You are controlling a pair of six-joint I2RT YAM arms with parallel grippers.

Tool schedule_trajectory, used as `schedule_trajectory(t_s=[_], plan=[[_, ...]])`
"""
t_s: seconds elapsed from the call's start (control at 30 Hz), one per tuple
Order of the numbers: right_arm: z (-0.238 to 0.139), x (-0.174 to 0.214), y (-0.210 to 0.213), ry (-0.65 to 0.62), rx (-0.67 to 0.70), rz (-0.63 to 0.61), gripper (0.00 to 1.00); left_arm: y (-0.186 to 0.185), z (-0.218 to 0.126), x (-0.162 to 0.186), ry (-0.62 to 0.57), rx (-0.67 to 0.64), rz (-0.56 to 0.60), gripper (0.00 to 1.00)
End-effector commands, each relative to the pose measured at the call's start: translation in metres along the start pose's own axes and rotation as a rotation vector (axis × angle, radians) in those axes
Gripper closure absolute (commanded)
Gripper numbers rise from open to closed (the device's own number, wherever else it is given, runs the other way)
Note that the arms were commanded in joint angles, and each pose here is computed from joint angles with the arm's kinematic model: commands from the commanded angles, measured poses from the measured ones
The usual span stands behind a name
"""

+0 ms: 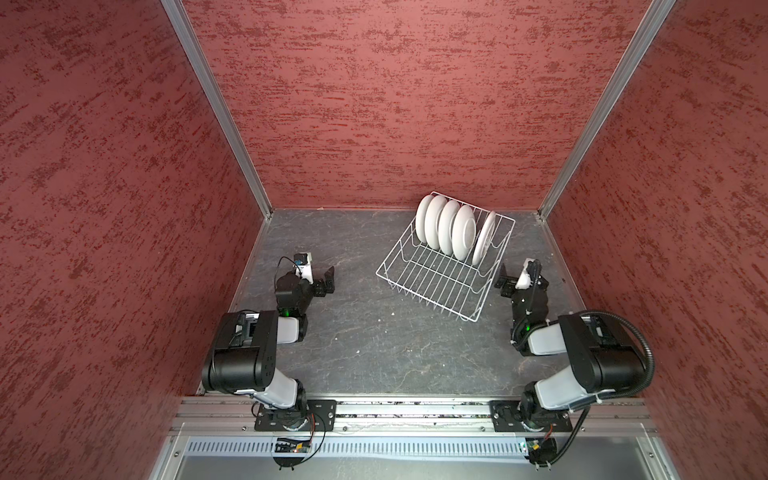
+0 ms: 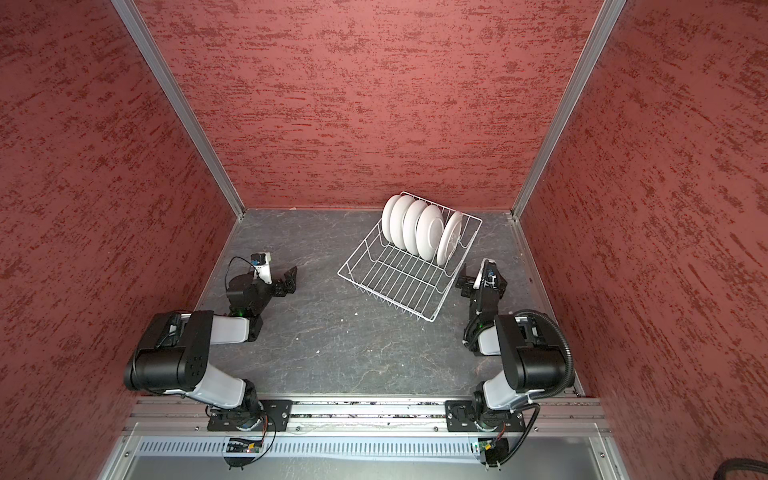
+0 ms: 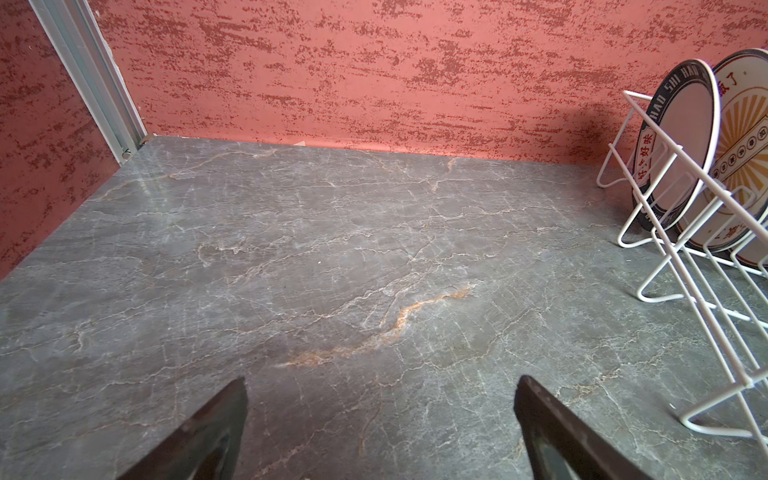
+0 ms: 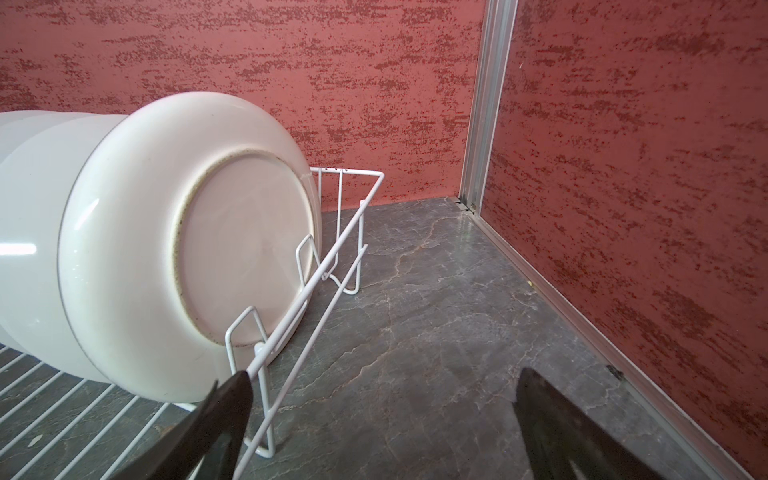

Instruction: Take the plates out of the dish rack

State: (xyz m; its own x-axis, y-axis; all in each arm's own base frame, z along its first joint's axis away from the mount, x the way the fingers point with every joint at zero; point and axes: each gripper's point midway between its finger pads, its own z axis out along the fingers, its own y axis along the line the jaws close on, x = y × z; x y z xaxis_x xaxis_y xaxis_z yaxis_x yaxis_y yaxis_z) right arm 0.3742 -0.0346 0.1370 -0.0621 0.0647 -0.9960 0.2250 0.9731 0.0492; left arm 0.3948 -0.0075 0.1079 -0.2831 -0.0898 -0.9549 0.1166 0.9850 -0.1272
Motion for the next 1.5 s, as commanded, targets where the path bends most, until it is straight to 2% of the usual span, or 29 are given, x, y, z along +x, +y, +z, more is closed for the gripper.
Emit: schedule_trajectory(t_s=[0.0, 0.1, 0.27, 0.43, 0.5, 0.6, 0.67, 0.77, 0.93, 1.03, 1.13, 1.27, 1.47], plan=[[-0.013, -0.008, 0.003, -0.062, -0.041, -0.008, 0.01, 0.001, 0.000, -0.010, -0.030, 0.016, -0.002, 0.00], [-0.023, -0.012, -0.004, -0.104, -0.016, 0.012, 0.01, 0.002, -0.001, -0.010, -0.032, 0.009, -0.006, 0.01], [-0.030, -0.021, -0.006, -0.129, -0.010, 0.023, 0.01, 0.016, -0.004, -0.013, -0.060, -0.104, -0.027, 0.00], [-0.037, -0.047, -0.010, -0.150, 0.014, 0.035, 0.01, 0.023, -0.023, -0.039, -0.081, -0.197, -0.042, 0.00], [-0.036, -0.064, -0.020, -0.135, 0.078, 0.074, 0.01, 0.033, -0.038, -0.056, -0.088, -0.272, -0.100, 0.01], [-0.035, -0.091, -0.037, -0.057, 0.197, 0.129, 0.01, 0.027, -0.058, -0.069, -0.066, -0.282, -0.158, 0.01], [-0.039, -0.109, -0.047, -0.010, 0.271, 0.197, 0.01, 0.015, -0.067, -0.072, -0.057, -0.245, -0.207, 0.01], [-0.038, -0.131, -0.044, 0.084, 0.301, 0.240, 0.01, -0.008, -0.077, -0.072, -0.022, -0.166, -0.258, 0.01], [-0.030, -0.146, -0.025, 0.223, 0.323, 0.191, 0.01, -0.070, -0.085, -0.072, 0.011, 0.050, -0.325, 0.01], [-0.029, -0.152, -0.013, 0.295, 0.378, 0.203, 0.01, -0.114, -0.086, -0.063, 0.073, 0.152, -0.281, 0.01], [-0.026, -0.163, 0.018, 0.347, 0.403, 0.107, 0.01, -0.146, -0.086, -0.056, 0.136, 0.222, -0.238, 0.01], [-0.016, -0.173, 0.061, 0.374, 0.408, -0.018, 0.01, -0.172, -0.088, -0.053, 0.148, 0.304, -0.244, 0.01], [0.010, -0.164, 0.098, 0.417, 0.406, -0.067, 0.01, -0.189, -0.085, -0.050, 0.210, 0.366, -0.282, 0.01]])
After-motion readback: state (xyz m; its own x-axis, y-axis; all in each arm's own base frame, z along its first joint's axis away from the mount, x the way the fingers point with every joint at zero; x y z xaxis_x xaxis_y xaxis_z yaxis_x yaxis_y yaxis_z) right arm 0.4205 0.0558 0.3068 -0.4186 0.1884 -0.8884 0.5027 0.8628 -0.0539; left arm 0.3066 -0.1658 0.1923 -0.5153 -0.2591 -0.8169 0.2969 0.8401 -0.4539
